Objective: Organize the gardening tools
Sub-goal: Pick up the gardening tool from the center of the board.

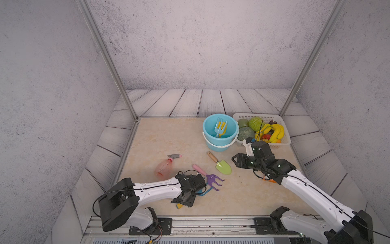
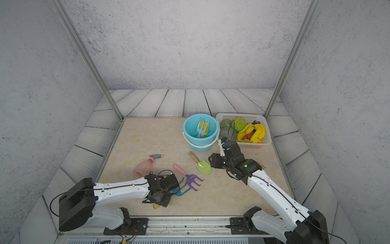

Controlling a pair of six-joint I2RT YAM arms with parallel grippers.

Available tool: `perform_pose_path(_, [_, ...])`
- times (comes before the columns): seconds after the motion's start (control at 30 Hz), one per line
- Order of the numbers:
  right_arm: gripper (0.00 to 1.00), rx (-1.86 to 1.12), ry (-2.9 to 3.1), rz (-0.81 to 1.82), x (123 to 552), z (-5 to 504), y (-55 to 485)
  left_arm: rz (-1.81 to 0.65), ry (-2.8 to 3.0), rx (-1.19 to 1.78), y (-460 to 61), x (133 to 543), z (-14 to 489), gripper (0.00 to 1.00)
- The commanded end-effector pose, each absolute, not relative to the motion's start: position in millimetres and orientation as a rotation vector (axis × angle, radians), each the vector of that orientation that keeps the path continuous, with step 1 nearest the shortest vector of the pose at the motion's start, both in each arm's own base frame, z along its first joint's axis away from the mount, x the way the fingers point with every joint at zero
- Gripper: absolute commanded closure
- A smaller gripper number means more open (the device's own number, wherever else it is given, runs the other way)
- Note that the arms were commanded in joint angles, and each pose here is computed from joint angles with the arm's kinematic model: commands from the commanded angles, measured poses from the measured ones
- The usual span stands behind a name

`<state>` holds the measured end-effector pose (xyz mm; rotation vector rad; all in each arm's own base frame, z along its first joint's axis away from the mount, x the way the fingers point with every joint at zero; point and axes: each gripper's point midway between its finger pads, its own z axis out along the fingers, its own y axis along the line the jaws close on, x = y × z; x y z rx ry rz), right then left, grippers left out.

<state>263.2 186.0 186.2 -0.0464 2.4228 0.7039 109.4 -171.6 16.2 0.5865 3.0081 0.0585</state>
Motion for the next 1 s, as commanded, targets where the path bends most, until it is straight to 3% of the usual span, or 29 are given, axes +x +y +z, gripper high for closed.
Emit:
perform_pose_path(0.0, [0.46, -0.041, 2.424, 0.700, 263, 184, 186, 0.102, 3.007, 0.597, -165, 105, 10, 0.57])
perform_pose_path(0.1, [0.46, -0.041, 2.422, 0.699, 263, 184, 186, 0.098, 3.005, 0.603, -165, 103, 6, 0.58])
perform_pose_path(0.5, [0.46, -0.050, 2.420, 0.766, 258, 187, 193, 0.089, 2.856, 0.543, -179, 133, 43, 1.00])
perform_pose_path(0.97, [0.38, -0.111, 2.252, 1.280, 244, 234, 247, -0.349, 2.365, 0.496, -264, 203, 195, 1.00])
